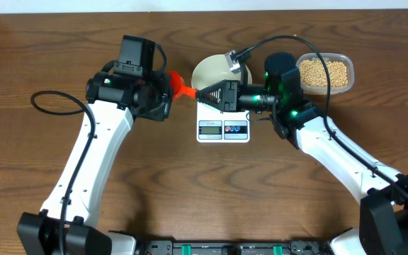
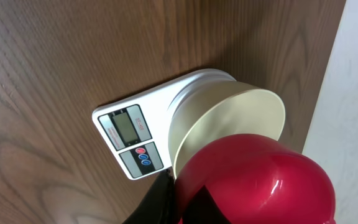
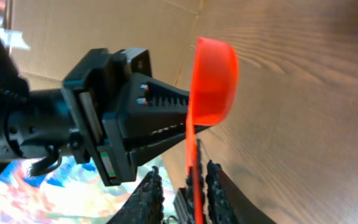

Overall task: Scoop item into bowl and weigh 50g on scale
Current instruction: 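Reach the right gripper to the scoop handle above the bowl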

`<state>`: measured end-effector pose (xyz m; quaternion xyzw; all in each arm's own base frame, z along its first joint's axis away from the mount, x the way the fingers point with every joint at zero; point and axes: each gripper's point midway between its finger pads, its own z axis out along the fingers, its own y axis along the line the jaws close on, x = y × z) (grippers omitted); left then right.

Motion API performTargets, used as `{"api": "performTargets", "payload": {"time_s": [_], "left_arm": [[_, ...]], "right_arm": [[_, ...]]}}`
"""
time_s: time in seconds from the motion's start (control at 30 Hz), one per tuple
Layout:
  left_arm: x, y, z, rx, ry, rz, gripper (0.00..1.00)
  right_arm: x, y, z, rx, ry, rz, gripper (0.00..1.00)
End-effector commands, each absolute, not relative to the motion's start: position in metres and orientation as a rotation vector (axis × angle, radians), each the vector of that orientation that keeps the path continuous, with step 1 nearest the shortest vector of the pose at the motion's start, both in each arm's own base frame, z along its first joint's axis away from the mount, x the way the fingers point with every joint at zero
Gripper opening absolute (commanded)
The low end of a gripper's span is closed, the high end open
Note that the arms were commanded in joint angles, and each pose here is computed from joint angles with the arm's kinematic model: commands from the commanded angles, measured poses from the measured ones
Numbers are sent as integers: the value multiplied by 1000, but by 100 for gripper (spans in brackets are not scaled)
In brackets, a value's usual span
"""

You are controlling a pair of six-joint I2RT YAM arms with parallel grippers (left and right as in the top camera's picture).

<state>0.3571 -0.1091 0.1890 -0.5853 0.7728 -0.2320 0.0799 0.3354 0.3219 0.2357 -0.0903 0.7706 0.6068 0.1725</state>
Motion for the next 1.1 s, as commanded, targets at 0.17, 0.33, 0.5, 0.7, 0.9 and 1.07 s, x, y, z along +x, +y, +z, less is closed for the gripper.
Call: {"api": "performTargets", "payload": {"time_s": [0.17, 0.33, 0.5, 0.7, 0.9, 1.07], "left_arm": [[355, -107, 182, -1743, 2332, -653, 7], [355, -117, 183, -1708, 2350, -670, 7], [355, -120, 184, -1696, 2355, -675, 7], [355, -120, 184, -1696, 2356, -675, 7], [355, -120, 184, -1696, 2356, -675, 7], [355, -120, 184, -1695, 2354, -678, 7]], "right_arm": [[335, 331, 237, -157, 2231, 1740, 20], [331, 338, 236, -150, 2242, 1736, 18], [334, 338, 233, -106, 2257, 1721, 13], [340, 335, 232, -73, 2249, 1690, 13], [349, 328, 233, -29, 2235, 1684, 13], [353, 323, 235, -15, 2226, 1689, 12]]}}
